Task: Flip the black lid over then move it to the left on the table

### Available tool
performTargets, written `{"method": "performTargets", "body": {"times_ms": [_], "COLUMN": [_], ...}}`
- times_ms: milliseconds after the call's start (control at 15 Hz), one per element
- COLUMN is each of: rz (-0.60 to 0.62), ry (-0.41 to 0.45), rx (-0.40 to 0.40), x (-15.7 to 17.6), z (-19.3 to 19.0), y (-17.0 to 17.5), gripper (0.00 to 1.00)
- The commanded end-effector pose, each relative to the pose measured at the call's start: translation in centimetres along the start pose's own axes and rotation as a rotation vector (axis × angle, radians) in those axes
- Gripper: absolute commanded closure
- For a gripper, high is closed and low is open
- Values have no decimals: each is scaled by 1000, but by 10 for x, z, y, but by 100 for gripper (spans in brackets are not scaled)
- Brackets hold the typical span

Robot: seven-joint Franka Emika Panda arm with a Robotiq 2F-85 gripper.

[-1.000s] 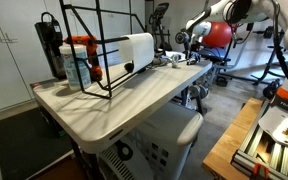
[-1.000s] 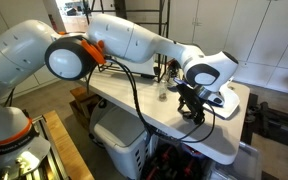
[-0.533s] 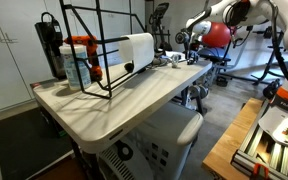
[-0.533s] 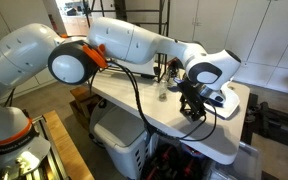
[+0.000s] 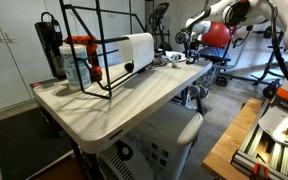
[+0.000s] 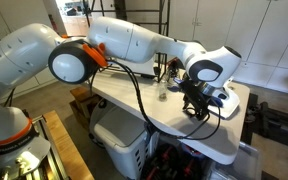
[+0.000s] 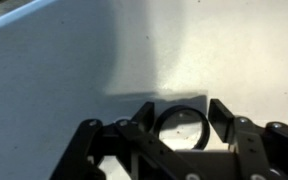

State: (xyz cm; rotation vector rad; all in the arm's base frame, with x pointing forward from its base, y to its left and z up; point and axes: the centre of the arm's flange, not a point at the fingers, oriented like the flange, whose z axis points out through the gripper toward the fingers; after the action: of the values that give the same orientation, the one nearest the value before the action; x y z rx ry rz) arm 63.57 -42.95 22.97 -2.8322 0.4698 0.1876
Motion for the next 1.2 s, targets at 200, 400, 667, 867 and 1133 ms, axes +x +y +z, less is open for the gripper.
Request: {"method": "performTargets", "body": {"times_ms": [200, 400, 667, 867, 1133], "rz": [17, -18, -47, -45, -43], "ry": [95, 177, 209, 162, 100], "rx": [-183, -272, -359, -398, -408], "x": [-4, -4, 3, 2, -3], "z": [-10, -26, -31, -24, -13], "y": [-9, -26, -46, -55, -53], "gripper": [29, 15, 4, 2, 1]}}
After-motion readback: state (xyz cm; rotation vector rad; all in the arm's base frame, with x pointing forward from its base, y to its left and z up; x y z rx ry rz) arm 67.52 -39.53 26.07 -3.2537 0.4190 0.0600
